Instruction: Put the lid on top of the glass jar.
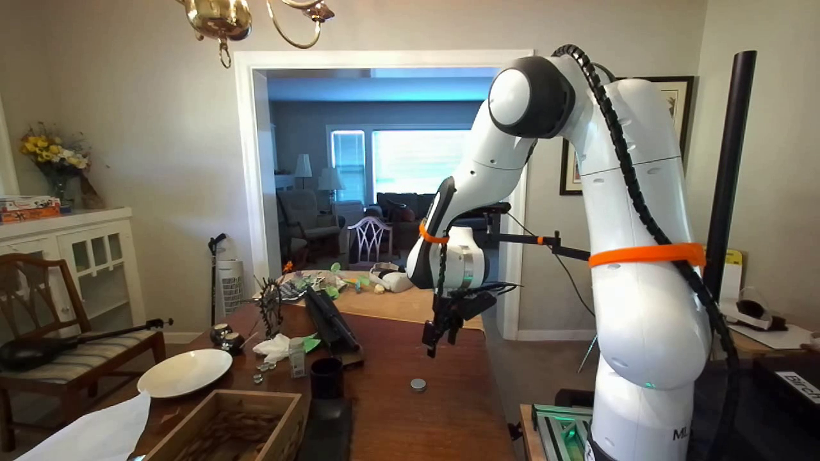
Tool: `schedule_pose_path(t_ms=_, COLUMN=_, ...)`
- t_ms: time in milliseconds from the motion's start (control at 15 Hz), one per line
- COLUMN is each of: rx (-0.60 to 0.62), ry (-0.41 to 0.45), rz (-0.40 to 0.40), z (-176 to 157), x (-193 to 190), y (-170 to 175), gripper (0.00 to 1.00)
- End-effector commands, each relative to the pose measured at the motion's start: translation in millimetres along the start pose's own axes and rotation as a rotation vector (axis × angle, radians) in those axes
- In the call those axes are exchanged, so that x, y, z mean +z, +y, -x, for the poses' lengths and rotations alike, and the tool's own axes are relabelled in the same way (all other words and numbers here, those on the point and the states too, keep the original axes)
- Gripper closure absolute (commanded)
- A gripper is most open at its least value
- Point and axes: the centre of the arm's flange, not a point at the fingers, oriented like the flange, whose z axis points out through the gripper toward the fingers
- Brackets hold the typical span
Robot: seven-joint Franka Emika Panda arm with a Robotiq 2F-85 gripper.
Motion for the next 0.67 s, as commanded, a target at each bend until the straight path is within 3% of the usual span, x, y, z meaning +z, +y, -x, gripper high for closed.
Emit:
schedule_pose_path(t_ms=0, rx=0.004, ry=0.001, rz=0.000, z=-2.1, x=1.5, y=-0.3, gripper=0.00)
schedule_pose_path(t_ms=600, rx=0.004, ry=0.003, rz=0.002, z=-6.5, x=2.8, y=-0.9, gripper=0.00)
